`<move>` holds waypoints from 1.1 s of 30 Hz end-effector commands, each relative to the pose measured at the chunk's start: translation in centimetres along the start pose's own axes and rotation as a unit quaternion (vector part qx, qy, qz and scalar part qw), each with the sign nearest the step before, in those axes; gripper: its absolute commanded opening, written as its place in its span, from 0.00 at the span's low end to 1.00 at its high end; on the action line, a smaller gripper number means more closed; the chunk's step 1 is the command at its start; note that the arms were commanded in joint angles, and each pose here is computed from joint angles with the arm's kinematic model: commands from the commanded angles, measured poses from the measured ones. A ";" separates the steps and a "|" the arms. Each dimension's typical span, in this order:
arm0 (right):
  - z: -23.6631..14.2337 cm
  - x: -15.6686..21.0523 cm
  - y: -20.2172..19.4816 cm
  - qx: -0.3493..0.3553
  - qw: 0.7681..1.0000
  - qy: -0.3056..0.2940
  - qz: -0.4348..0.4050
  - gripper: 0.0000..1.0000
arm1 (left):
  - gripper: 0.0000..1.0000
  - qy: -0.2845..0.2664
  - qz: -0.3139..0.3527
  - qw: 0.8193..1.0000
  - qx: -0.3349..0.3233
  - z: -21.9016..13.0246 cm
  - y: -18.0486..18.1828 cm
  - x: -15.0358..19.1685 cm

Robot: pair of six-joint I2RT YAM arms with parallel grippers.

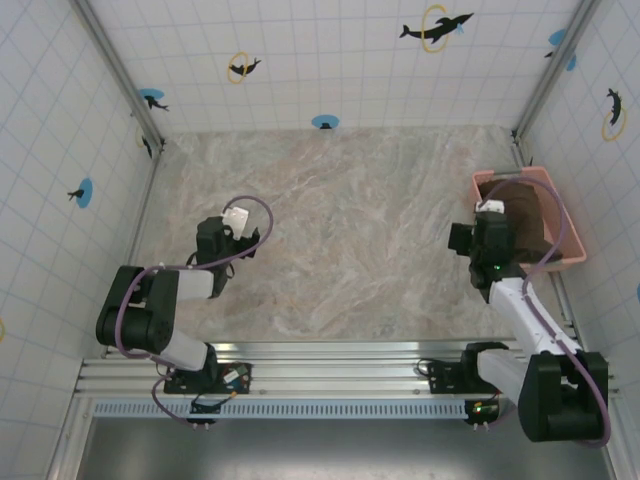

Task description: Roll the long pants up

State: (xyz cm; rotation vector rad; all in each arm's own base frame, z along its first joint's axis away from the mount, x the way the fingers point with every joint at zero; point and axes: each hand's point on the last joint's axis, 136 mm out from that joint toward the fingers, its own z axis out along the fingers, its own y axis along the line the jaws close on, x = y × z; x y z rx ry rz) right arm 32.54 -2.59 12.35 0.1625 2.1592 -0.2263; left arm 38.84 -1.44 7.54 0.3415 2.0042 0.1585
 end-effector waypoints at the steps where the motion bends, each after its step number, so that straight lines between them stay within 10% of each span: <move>1: 0.7 -3.3 1.0 0.005 0.995 -0.102 0.009 0.97 | 0.97 -0.044 0.012 0.999 -0.014 -0.1 0.7 -2.0; 33: 6.2 -1.3 6.4 -0.074 0.986 -0.118 -0.096 0.97 | 0.97 -0.038 0.012 0.999 -0.009 0.0 0.6 -2.0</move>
